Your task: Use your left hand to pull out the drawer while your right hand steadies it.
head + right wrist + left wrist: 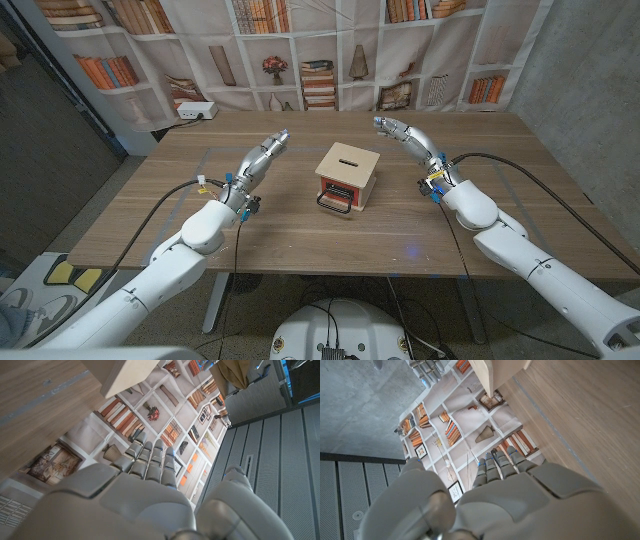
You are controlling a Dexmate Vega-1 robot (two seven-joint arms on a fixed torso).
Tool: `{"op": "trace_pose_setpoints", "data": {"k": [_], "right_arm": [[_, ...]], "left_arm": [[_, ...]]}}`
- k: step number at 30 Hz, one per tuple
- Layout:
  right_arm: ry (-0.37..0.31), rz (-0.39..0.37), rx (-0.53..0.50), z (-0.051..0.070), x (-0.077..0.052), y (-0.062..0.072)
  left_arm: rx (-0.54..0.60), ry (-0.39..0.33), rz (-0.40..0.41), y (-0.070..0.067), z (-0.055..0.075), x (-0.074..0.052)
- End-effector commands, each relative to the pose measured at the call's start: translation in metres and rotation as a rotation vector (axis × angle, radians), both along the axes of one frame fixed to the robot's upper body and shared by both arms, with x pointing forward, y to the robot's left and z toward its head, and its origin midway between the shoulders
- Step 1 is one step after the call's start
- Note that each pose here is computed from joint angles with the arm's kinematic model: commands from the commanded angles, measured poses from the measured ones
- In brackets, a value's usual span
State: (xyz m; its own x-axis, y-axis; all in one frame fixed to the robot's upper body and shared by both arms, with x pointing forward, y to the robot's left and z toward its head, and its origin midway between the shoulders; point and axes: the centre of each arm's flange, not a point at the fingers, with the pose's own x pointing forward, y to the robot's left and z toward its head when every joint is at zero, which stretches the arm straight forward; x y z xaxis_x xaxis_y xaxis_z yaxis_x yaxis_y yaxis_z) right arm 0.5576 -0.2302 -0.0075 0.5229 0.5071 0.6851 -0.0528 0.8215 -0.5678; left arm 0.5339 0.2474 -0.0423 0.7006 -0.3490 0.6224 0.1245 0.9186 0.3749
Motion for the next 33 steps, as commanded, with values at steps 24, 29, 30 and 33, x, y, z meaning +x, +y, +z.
{"op": "trace_pose_setpoints", "data": {"k": [24,29,30,33], "right_arm": [[-0.216,-0.172,-0.334,0.004,-0.001,0.043],[-0.281,-0.208,-0.397,0.007,0.004,0.053],[-0.291,-0.214,-0.410,0.007,0.006,0.055],[-0.310,-0.229,-0.439,0.008,0.010,0.060]], "left_arm": [[0.329,-0.076,0.065,-0.020,-0.019,-0.092],[0.390,-0.116,0.119,-0.020,-0.017,-0.098],[0.405,-0.129,0.134,-0.020,-0.016,-0.100],[0.437,-0.158,0.161,-0.022,-0.012,-0.103]]}}
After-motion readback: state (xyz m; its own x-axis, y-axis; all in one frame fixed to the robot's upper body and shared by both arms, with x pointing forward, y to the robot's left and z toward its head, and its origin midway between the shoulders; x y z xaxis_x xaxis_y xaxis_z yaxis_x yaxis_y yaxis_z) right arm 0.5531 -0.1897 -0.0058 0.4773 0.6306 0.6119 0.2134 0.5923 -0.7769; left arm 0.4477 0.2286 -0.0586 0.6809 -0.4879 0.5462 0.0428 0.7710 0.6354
